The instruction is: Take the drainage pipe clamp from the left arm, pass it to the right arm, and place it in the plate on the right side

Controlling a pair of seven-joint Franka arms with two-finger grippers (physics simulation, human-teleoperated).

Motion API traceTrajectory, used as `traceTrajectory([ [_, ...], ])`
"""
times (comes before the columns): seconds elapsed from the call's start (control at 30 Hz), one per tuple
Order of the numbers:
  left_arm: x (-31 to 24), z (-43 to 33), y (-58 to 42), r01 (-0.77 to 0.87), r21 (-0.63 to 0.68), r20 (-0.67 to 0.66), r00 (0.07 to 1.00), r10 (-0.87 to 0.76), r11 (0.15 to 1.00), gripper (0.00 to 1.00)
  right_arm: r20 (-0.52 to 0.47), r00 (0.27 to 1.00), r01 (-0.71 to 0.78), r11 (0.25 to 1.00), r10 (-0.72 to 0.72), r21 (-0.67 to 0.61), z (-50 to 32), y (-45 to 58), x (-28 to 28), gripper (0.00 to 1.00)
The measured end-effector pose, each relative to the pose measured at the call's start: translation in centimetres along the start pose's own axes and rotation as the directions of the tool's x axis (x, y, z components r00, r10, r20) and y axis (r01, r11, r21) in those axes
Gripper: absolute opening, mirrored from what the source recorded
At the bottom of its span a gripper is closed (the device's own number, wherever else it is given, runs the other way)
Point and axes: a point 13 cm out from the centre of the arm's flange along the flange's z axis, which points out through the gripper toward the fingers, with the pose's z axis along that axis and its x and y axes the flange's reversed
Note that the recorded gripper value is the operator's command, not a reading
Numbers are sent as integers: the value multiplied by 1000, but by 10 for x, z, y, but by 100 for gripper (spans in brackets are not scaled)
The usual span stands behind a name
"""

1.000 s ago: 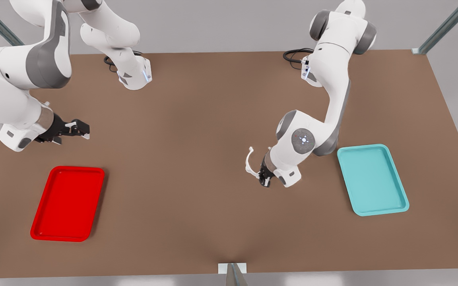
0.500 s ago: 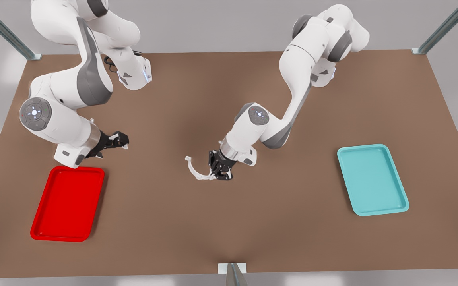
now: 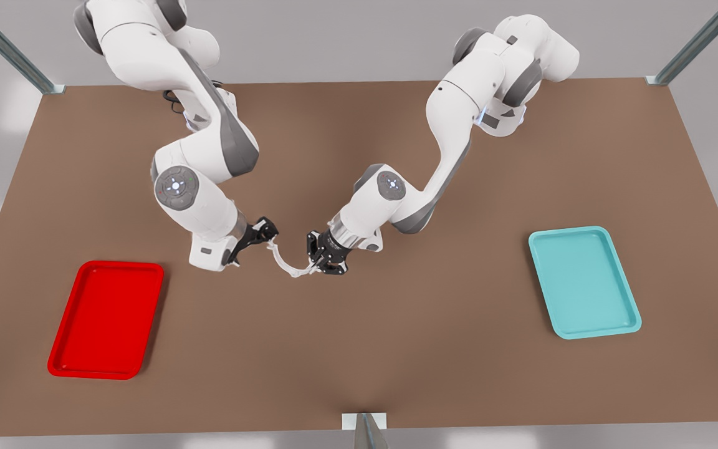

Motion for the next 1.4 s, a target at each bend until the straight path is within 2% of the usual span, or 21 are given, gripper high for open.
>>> traceTrajectory([
  [0.33, 1, -5, -10, 36, -10, 3, 999, -36, 999, 21, 46, 999, 23, 1000, -22, -13, 49, 23, -30, 100],
  [0.57, -1, -5, -11, 42, -14, 13, 999, -42, 999, 21, 19, 999, 29, 999, -28, -29, 70, 37, -24, 99],
  [0.6, -1, -5, -11, 44, -15, 14, 999, -44, 999, 21, 16, 1000, 27, 999, -26, -30, 71, 36, -23, 74],
  [0.63, -2, -5, -10, 45, -16, 14, 999, -45, 999, 21, 15, 1000, 25, 999, -25, -32, 71, 36, -23, 34],
  [0.67, -2, -5, -10, 47, -17, 15, 999, -46, 999, 21, 14, 1000, 24, 999, -24, -33, 72, 36, -23, 21],
  [0.83, -2, -4, -9, 48, -19, 16, 999, -48, 999, 21, 14, 1000, 28, 998, -27, -53, 72, 40, -23, 21],
  [0.87, -2, -4, -10, 47, -18, 16, 999, -47, 999, 96, 14, 999, 29, 998, -28, -49, 72, 39, -23, 21],
  [0.9, -2, -4, -9, 44, -16, 16, 999, -44, 999, 100, 14, 999, 30, 998, -29, -46, 72, 39, -23, 21],
  [1.07, 5, -13, -11, 25, -2, 6, 1000, -25, 1000, 100, 15, 999, 29, 999, -29, -38, 71, 36, -23, 21],
  [1.23, 33, -61, -3, 4, -5, -10, 1000, -4, 1000, 100, 5, 1000, 27, 999, -27, -35, 72, 33, -17, 21],
  [1.4, 26, -129, -93, 73, 18, 83, 994, -74, 997, 100, -10, 1000, -3, 1000, 3, -23, 67, 12, 0, 21],
])
